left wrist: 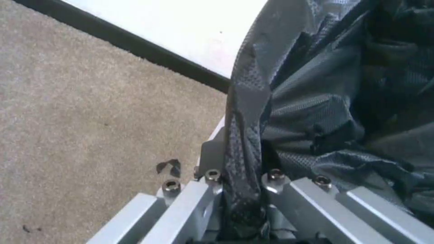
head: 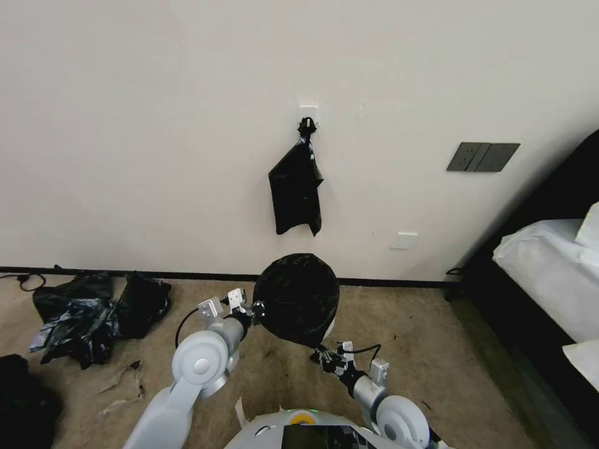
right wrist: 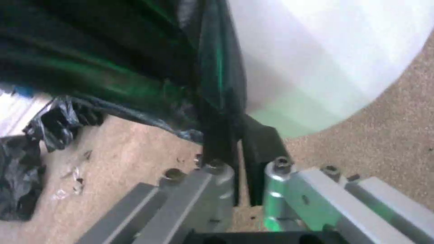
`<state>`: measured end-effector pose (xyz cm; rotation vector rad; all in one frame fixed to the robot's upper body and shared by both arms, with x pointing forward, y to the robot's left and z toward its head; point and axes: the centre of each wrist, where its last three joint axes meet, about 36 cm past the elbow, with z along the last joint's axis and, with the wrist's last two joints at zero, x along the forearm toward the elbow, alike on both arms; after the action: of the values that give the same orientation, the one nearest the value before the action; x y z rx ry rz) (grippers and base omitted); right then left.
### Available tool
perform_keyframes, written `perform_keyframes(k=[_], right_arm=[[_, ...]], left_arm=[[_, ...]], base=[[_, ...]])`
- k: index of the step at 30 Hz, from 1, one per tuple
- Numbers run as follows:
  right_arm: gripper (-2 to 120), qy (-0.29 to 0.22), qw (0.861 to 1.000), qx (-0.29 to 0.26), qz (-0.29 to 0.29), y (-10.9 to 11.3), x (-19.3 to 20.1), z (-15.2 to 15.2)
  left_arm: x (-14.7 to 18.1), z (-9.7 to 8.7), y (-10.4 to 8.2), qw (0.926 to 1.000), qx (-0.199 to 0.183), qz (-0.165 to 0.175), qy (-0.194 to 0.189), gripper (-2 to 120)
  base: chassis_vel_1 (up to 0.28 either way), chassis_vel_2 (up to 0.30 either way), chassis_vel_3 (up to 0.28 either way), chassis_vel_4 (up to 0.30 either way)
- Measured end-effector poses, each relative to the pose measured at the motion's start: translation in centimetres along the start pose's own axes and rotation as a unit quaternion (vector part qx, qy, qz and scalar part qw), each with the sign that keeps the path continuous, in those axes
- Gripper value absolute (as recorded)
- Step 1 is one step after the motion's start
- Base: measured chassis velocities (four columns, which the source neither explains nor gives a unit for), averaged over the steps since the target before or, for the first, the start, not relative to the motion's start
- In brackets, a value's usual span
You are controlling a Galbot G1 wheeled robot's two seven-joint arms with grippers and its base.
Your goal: Place a trash bag onto the trash bin.
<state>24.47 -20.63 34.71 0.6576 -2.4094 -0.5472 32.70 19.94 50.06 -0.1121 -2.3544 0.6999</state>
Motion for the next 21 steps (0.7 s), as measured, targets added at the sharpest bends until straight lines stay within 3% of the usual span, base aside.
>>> perform_keyframes(k=[8, 12, 14, 17, 18, 21], right_arm=[[36, -0.014, 0.997, 0.070, -0.018, 0.9, 1.8, -0.2], [45, -0.017, 0.997, 0.080, -0.016, 0.9, 2.0, -0.3], [57, -0.020, 0.996, 0.085, -0.012, 0.7, 2.3, -0.4], [62, -0.024, 0.995, 0.091, -0.011, 0.9, 2.6, -0.6], [69, -0.029, 0.995, 0.098, -0.014, 1.3, 3.2, -1.0], [60, -0.042, 0.993, 0.110, -0.023, 2.9, 5.0, -2.2]], left_arm=[[-1.6, -1.2, 0.9, 0.9998, 0.008, -0.015, -0.012, 0], [-2.0, -1.6, 1.2, 0.9997, 0.012, -0.018, -0.015, 0], [-2.3, -1.8, 1.4, 0.9995, 0.015, -0.021, -0.017, 0], [-2.4, -1.8, 1.5, 0.9994, 0.014, -0.024, -0.019, 0], [-2.5, -1.7, 1.7, 0.9993, 0.009, -0.027, -0.024, 0], [-3.2, -0.7, 2.1, 0.9984, -0.007, -0.042, -0.036, 0]], base=[[0.000, 0.000, 0.000, 0.000], [0.000, 0.000, 0.000, 0.000], [0.000, 0.000, 0.000, 0.000], [0.000, 0.000, 0.000, 0.000], [0.000, 0.000, 0.000, 0.000], [0.000, 0.000, 0.000, 0.000]])
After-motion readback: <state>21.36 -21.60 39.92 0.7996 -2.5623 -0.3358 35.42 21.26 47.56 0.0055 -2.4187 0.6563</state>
